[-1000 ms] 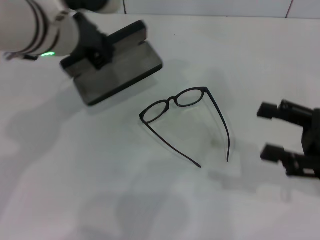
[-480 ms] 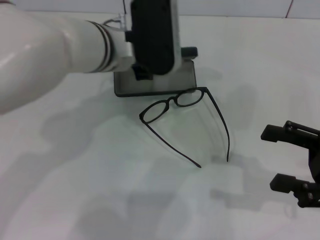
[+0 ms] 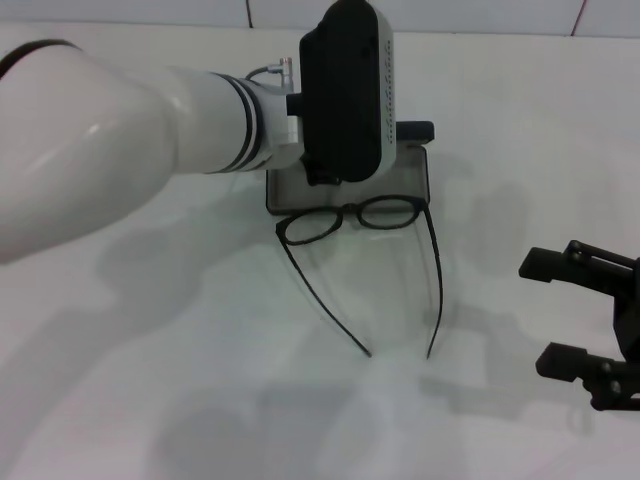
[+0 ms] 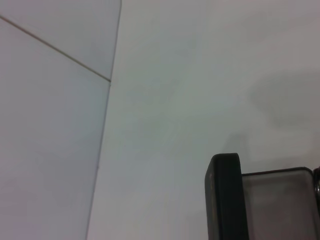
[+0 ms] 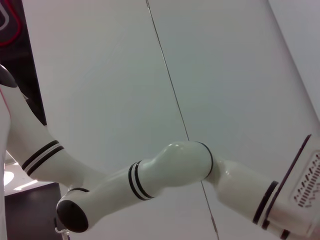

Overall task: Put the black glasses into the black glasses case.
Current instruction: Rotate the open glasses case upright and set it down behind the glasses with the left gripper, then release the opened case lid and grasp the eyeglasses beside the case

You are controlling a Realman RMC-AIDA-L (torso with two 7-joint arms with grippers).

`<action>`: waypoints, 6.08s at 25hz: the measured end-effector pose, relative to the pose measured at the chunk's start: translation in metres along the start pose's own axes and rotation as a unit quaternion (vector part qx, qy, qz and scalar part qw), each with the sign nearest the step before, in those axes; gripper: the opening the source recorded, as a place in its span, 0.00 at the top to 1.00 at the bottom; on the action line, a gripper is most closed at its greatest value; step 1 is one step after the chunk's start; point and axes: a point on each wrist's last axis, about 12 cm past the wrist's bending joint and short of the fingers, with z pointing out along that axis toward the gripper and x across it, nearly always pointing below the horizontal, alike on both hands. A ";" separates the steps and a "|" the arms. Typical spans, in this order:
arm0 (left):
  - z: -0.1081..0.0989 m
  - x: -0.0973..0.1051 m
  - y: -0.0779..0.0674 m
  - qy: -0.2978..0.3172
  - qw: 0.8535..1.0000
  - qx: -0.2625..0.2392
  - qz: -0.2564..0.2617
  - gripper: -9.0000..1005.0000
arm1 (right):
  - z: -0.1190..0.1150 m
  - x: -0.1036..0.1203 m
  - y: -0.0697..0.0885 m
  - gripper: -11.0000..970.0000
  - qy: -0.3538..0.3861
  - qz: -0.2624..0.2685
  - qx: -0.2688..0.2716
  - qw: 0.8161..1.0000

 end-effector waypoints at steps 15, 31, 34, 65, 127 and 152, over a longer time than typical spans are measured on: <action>0.005 -0.006 -0.010 -0.005 1.000 0.007 0.023 0.74 | 0.001 -0.001 -0.003 0.17 -0.002 -0.004 0.007 1.000; -0.058 -0.015 0.017 -0.121 0.985 -0.057 -0.106 0.65 | -0.004 -0.019 -0.014 0.17 0.060 -0.036 0.013 0.997; -0.086 -0.004 0.030 -0.201 0.955 -0.075 -0.204 0.66 | 0.000 -0.041 -0.022 0.17 0.160 -0.066 0.011 0.985; -0.113 0.167 -0.133 -0.474 0.755 0.024 -0.453 0.81 | 0.239 -0.136 -0.123 0.18 0.624 -0.116 -0.033 0.772; -0.090 0.161 -0.154 -0.458 0.739 0.023 -0.494 0.81 | 0.263 -0.043 -0.131 0.45 0.646 -0.264 -0.037 0.715; -0.084 0.156 -0.157 -0.463 0.735 0.036 -0.494 0.81 | 0.254 -0.036 -0.120 0.87 0.618 -0.237 -0.036 0.749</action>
